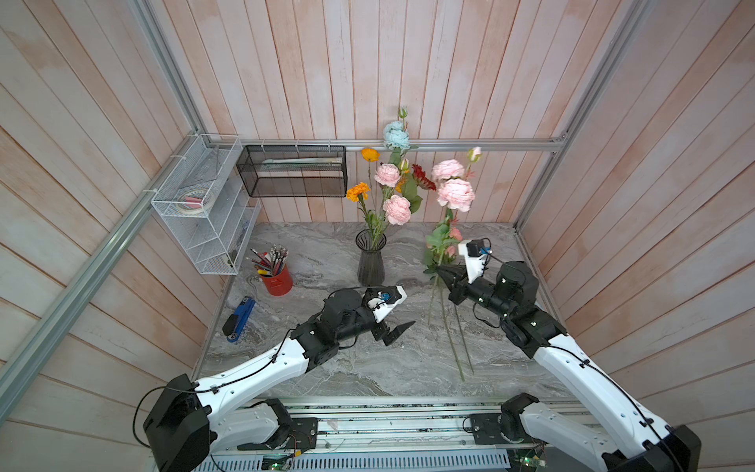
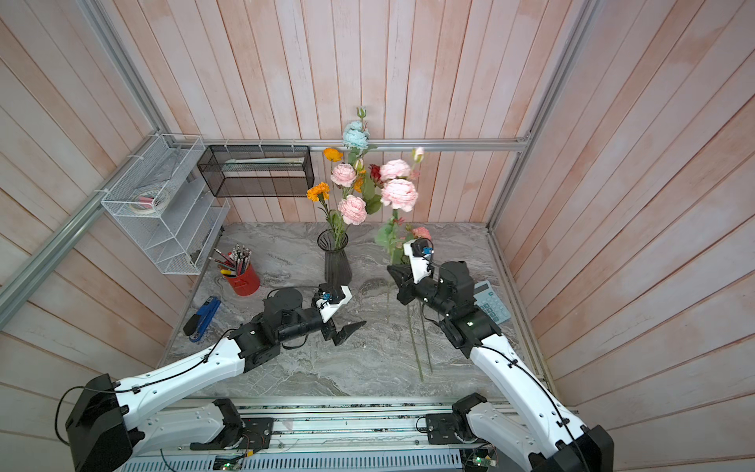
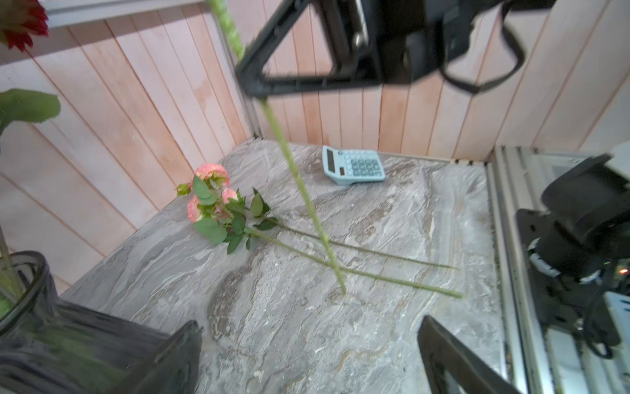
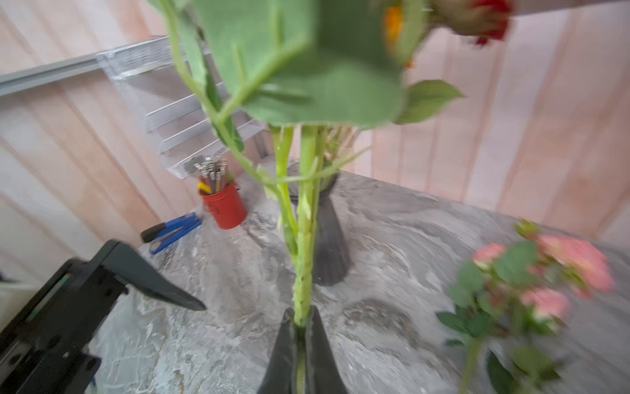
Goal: Pick out pink flowers from the vase
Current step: Pick up the flower from the vase, then place the flower at the center of the board, then pick up the flower from the vase.
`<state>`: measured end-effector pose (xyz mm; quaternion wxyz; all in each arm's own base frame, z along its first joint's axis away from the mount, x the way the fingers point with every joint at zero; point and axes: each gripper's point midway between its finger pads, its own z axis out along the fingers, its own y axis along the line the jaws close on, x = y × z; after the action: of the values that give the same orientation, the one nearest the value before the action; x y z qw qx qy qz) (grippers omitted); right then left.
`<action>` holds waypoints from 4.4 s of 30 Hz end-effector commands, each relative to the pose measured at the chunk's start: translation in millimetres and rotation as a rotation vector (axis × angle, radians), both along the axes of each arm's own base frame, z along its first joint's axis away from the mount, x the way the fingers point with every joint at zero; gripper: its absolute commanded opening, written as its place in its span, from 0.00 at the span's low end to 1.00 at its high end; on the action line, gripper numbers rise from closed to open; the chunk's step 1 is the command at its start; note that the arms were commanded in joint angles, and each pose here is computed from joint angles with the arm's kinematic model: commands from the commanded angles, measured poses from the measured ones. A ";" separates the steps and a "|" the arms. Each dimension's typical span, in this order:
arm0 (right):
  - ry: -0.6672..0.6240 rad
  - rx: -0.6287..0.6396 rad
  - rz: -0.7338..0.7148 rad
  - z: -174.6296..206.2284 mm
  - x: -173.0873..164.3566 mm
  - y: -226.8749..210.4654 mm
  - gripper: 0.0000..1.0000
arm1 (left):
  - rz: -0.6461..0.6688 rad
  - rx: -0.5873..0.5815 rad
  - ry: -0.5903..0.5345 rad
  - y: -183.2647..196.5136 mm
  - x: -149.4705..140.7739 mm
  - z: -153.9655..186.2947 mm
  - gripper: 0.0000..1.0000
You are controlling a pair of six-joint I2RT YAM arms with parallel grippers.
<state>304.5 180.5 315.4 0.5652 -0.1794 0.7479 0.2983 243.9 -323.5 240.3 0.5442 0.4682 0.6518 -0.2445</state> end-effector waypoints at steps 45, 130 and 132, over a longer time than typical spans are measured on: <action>0.780 -0.296 -0.260 -254.7 71.4 -72.8 0.00 | 0.130 0.069 0.116 -21.8 37.8 -69.4 1.00; -0.082 0.077 0.246 -76.3 -26.1 51.7 0.98 | 0.552 -0.127 -0.083 60.1 239.5 46.3 0.36; -0.077 0.074 0.243 -77.4 -24.8 52.0 0.98 | 0.557 -0.122 -0.086 60.3 242.8 44.9 0.36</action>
<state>275.6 230.8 230.0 0.5498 -0.2569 0.6921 0.3909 475.6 -267.2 277.8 0.6315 0.2560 0.7216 -0.1226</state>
